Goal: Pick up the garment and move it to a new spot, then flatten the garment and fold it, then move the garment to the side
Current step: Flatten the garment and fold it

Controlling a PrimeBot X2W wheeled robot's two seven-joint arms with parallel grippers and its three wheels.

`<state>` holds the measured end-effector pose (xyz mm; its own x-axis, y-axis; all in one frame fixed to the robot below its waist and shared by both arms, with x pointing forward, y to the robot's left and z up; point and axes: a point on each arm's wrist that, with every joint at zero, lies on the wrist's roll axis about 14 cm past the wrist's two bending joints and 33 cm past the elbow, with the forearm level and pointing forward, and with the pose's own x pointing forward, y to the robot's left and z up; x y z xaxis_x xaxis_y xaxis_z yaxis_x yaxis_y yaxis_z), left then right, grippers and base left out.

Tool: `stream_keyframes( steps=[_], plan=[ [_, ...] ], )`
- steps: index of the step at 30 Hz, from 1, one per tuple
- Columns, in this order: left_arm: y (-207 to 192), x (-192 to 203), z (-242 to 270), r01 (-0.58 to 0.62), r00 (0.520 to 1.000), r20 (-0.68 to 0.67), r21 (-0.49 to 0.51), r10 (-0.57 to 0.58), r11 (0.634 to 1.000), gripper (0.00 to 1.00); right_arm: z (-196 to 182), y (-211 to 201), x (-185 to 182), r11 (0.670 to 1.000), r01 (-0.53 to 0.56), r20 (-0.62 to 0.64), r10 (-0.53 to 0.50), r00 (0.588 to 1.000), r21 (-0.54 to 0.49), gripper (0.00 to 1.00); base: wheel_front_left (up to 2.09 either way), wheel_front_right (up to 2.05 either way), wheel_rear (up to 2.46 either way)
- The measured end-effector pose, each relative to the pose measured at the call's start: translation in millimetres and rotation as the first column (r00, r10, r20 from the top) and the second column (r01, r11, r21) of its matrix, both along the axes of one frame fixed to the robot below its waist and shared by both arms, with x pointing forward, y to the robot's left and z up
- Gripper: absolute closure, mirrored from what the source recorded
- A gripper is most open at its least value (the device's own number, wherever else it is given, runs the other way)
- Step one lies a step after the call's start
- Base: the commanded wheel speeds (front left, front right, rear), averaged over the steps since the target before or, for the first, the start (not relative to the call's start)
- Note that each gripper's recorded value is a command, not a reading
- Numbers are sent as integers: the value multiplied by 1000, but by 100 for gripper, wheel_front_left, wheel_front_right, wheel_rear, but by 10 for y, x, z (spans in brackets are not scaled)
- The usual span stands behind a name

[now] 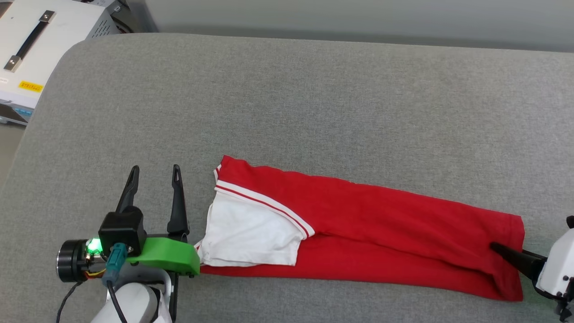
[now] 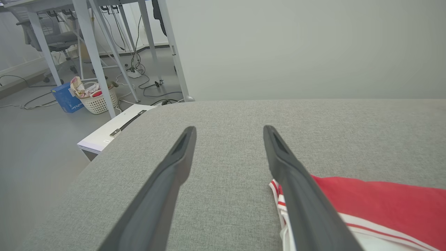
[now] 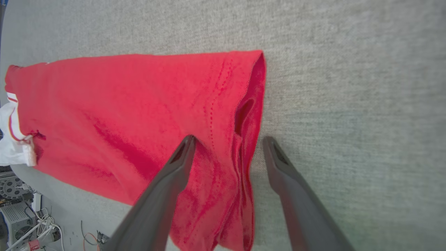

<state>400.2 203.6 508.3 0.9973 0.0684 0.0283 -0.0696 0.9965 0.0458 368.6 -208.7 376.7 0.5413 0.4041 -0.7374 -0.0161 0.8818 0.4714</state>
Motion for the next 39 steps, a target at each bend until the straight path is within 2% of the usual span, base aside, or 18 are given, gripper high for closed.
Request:
stream_keyframes(
  steps=[9,10,11,12,21,30,34,39],
  plan=[
    [36,-107,-55,-43,999,15,-19,43,999,0,-110,301,59,997,-72,-12,72,997,17,0,0,0,0],
    [29,-111,-56,-41,999,17,-22,41,999,0,-113,313,61,997,-79,-11,79,997,13,8,0,0,0],
    [21,-114,-55,-37,999,19,-23,38,999,0,-115,315,68,997,-80,-7,80,997,11,73,0,0,0],
    [17,-116,-46,-35,999,24,-22,36,999,0,-121,316,70,997,-80,-3,80,997,8,98,0,0,0],
    [-28,-173,-10,-9,999,45,-9,9,1000,0,-59,40,83,999,-26,32,27,999,-44,100,0,0,0],
    [-14,-221,45,-4,998,65,18,3,1000,0,171,-793,96,975,83,66,-70,995,-206,100,0,0,0],
    [-7,-255,32,-1,998,60,16,0,1000,0,279,-741,97,977,47,79,-32,996,-206,100,0,0,0],
    [-27,-276,31,6,998,61,16,-7,1000,0,499,-307,130,987,-77,127,95,987,-143,100,0,0,0]
  ],
)
